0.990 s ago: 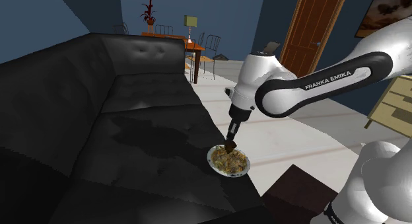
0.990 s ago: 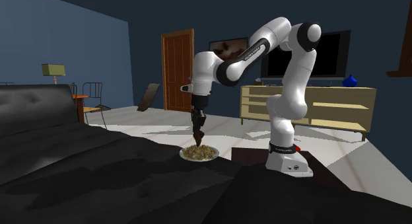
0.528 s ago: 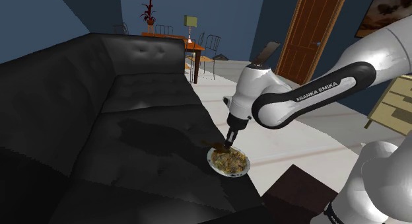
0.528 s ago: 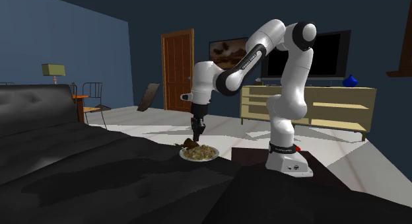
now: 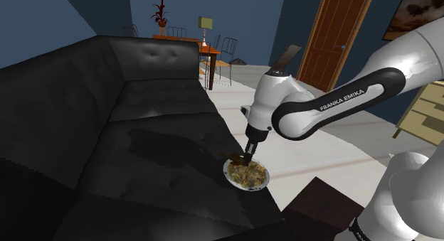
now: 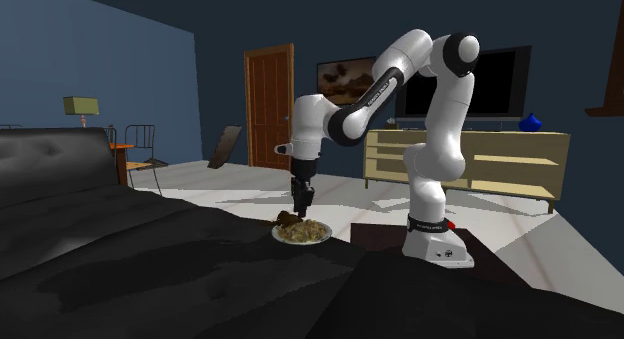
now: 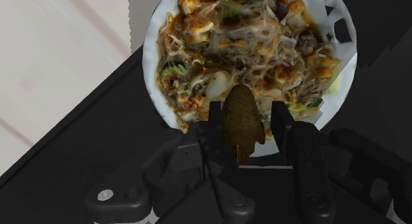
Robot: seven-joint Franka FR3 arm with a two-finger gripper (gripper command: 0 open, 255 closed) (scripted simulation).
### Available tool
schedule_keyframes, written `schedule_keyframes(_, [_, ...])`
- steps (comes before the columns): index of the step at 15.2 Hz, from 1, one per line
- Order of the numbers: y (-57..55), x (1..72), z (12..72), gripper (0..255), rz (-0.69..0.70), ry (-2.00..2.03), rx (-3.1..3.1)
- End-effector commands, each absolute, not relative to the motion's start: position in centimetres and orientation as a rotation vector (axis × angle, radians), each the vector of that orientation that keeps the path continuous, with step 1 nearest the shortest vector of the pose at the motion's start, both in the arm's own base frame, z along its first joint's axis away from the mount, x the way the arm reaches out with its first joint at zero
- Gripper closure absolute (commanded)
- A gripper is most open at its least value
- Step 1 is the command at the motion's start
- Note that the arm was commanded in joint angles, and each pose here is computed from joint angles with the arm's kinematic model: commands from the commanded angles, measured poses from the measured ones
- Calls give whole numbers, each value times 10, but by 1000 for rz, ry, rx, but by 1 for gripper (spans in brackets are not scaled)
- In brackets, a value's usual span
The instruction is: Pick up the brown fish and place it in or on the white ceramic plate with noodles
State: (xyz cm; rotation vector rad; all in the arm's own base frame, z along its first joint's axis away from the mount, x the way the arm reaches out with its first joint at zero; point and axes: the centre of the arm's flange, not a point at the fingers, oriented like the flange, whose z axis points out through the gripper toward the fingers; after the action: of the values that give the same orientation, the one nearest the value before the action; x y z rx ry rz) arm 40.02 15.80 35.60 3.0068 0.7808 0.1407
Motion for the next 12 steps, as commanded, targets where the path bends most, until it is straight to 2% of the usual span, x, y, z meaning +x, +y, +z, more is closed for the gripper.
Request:
schedule_keyframes(1, [158, 398, 354, 0, 117, 780, 3006])
schedule_keyframes(5, [156, 399, 350, 0, 117, 780, 3007])
schedule_keyframes(9, [156, 395, 399, 0, 117, 780, 3007])
schedule_keyframes(12, [156, 395, 399, 0, 117, 780, 3007])
